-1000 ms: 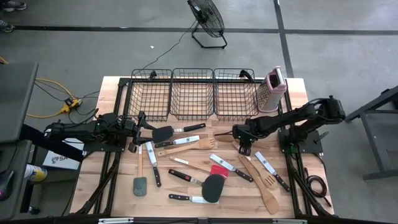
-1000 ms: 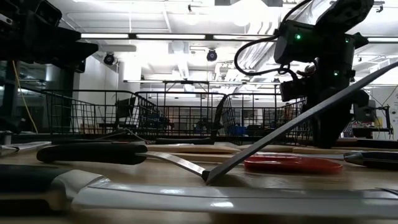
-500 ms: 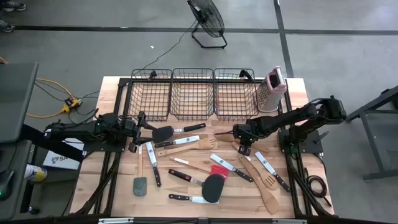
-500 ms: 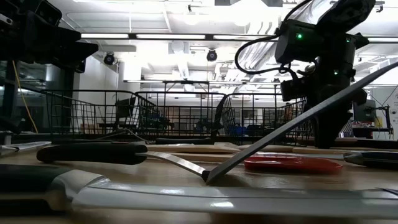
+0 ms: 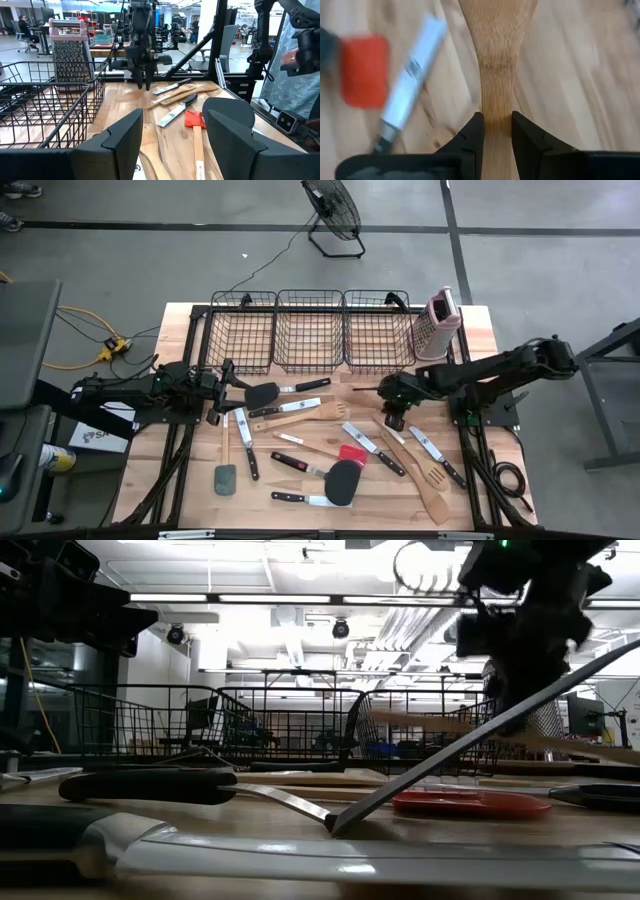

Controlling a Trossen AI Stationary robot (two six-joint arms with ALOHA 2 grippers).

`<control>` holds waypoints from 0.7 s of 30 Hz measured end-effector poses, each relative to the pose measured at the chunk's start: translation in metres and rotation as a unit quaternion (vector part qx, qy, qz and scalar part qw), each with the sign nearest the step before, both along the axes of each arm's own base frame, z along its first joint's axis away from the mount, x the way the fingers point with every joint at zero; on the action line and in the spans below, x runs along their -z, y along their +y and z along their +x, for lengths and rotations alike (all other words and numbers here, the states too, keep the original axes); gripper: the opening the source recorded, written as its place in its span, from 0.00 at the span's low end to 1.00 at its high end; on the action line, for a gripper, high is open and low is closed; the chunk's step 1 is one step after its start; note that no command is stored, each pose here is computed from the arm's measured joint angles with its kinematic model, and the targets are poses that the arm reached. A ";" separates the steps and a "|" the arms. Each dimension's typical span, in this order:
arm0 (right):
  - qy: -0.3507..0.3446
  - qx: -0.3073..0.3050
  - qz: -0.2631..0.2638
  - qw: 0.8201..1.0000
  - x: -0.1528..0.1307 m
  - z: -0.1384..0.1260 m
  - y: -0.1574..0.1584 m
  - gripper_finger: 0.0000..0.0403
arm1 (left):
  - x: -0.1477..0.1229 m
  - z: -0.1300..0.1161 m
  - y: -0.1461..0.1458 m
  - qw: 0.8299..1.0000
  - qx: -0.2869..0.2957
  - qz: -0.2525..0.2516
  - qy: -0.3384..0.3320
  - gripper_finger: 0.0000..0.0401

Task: Pick & Place Kitchen Items
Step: Put the brown serving spoon into the right black wire basket

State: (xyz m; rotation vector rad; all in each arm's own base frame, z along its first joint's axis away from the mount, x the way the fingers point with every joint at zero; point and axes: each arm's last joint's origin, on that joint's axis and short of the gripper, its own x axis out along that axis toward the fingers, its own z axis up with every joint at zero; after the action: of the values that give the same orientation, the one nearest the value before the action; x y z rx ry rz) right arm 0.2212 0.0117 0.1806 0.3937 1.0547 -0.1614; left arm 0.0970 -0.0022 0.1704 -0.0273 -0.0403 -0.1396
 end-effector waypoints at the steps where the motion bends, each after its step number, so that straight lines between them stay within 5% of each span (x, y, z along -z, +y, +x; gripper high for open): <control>1: -0.020 0.000 0.000 1.000 -0.004 0.001 0.000 0.16 | 0.000 0.000 0.000 1.000 0.000 0.000 0.000 0.53; 10: -0.240 0.019 -0.033 0.970 -0.054 0.008 -0.005 0.16 | 0.000 0.000 0.000 1.000 0.000 0.000 0.000 0.53; 21: -0.342 0.066 -0.154 0.925 -0.132 0.015 -0.037 0.16 | 0.000 0.000 0.000 1.000 0.000 0.000 0.000 0.53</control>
State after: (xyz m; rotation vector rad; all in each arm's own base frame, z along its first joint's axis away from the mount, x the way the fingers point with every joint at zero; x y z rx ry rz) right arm 0.2359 -0.0257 0.3128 0.2045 0.3014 -0.2807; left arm 0.0970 -0.0023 0.1704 -0.0273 -0.0405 -0.1399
